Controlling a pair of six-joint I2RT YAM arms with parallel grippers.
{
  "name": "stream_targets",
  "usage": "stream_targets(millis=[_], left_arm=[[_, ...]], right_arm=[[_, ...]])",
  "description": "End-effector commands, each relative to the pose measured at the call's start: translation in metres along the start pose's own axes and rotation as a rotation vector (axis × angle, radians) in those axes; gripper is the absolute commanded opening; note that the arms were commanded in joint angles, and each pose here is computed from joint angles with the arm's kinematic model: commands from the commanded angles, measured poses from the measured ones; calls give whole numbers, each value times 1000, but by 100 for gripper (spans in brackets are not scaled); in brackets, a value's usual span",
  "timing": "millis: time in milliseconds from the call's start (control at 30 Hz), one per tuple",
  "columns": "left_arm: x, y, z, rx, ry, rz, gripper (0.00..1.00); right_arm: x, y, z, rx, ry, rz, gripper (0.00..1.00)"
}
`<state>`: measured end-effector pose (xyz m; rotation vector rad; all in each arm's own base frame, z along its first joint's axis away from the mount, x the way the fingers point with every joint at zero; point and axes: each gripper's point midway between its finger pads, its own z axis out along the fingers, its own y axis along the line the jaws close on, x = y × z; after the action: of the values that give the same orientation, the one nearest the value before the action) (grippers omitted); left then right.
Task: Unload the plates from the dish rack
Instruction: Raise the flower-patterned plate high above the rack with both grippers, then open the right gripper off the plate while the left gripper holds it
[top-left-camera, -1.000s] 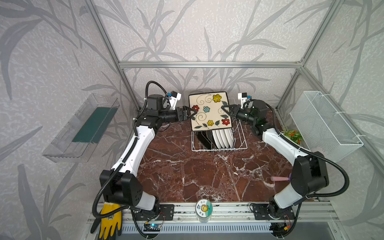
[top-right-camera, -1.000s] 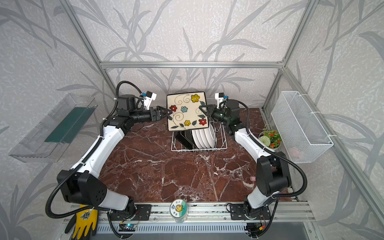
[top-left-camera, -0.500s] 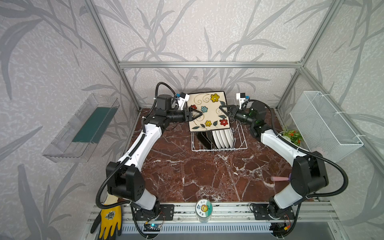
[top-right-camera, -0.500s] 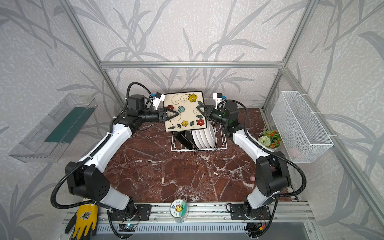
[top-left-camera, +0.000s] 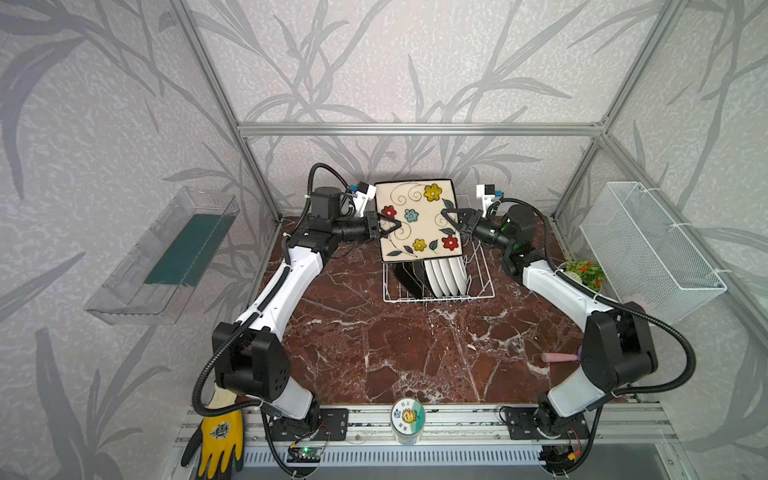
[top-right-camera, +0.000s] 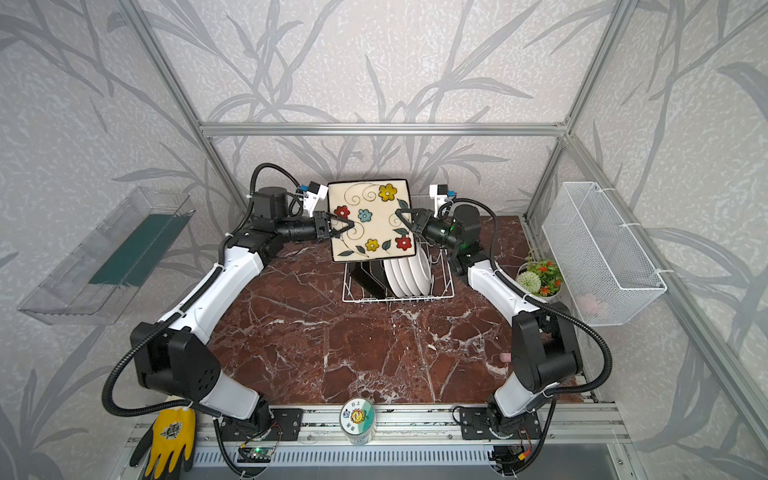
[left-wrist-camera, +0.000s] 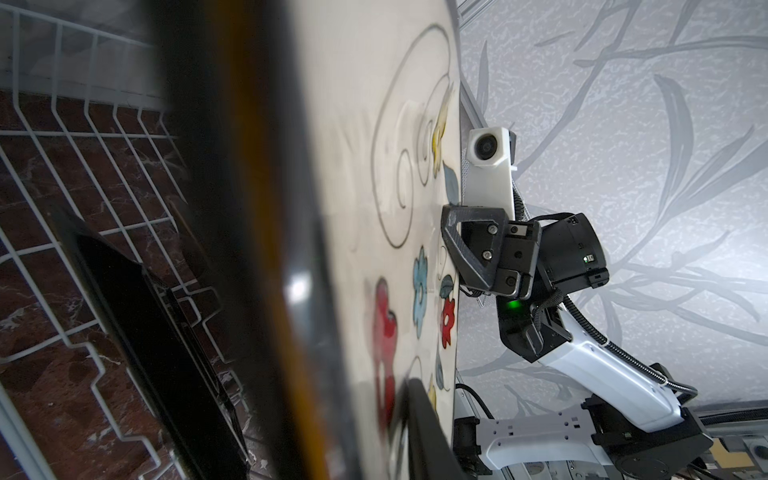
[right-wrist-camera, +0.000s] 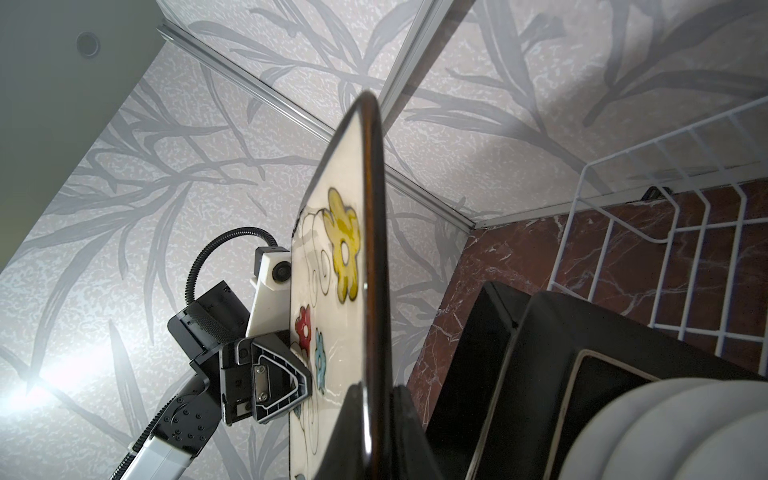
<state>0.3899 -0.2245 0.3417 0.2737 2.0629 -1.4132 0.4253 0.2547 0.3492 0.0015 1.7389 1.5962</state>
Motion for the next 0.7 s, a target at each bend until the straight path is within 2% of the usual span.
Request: stream_targets(millis=[0,167,667], left_arm=[[-6,-20,-1,47,-22,87,0],[-11,-24,-2,56,-44,78,0],[-26,-40,-10,70,-111,83,0]], right_arm=[[-18,74,-10,-182,-61,-117,0],[-15,69,-9,-162,-46,-110,3],[-12,57,-9,-119,-17,-77,26]])
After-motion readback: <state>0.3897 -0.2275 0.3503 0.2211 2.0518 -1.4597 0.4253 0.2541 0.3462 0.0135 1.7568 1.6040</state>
